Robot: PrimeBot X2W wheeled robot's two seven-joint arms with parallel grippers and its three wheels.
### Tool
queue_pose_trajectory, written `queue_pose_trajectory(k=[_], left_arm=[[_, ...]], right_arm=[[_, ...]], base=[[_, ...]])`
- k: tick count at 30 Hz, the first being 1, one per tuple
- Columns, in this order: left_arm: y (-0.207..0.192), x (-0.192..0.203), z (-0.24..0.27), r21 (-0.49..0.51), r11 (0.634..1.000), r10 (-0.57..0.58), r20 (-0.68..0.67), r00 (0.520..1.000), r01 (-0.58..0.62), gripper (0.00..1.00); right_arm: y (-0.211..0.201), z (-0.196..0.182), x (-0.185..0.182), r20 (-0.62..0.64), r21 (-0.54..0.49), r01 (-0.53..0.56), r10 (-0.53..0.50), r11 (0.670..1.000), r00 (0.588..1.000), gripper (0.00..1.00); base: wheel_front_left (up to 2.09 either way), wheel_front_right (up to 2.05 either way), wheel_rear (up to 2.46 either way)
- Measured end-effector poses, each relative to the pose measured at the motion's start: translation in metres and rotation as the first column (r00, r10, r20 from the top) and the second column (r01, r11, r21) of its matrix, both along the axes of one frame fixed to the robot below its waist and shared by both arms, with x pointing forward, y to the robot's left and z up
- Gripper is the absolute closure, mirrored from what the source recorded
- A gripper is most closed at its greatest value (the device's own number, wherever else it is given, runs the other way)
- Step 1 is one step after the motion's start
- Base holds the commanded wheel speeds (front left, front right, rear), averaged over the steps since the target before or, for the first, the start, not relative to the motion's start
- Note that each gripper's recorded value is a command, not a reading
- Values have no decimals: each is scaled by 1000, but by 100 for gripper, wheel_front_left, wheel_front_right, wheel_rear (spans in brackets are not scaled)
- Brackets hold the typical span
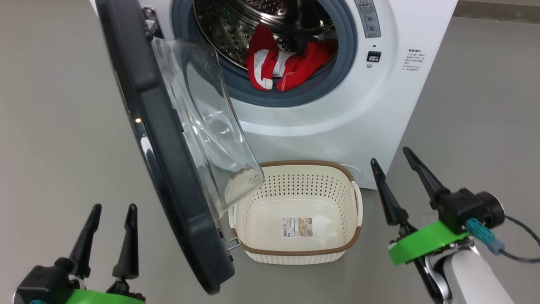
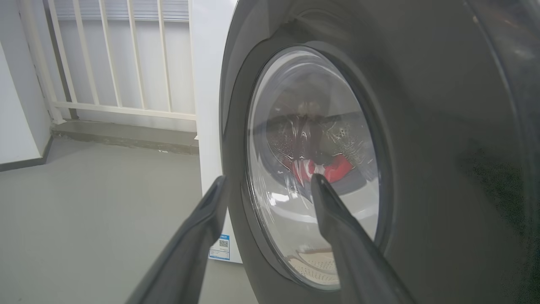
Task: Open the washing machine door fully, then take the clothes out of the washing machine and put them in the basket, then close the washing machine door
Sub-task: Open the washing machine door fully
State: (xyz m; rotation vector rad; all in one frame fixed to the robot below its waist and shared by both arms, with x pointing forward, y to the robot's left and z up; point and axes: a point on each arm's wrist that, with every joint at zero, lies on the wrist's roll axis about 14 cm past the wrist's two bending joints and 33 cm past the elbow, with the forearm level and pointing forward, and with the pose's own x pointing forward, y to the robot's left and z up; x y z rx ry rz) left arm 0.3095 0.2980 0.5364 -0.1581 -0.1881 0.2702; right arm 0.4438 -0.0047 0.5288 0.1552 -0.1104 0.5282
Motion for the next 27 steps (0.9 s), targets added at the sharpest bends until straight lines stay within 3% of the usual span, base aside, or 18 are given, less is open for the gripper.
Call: queue_pose_trajectory(k=[9,27], left_arm=[[-1,2,1,2,1000,-5,3,1000,5,0],[-4,3,1,2,1000,-14,4,1000,14,0]], right_arm=[[-22,-6,-18,-14,19,46,-46,999,999,0],[-24,-10,-24,-32,30,48,-47,998,998,0]], base=[[0,0,0],[0,0,0]])
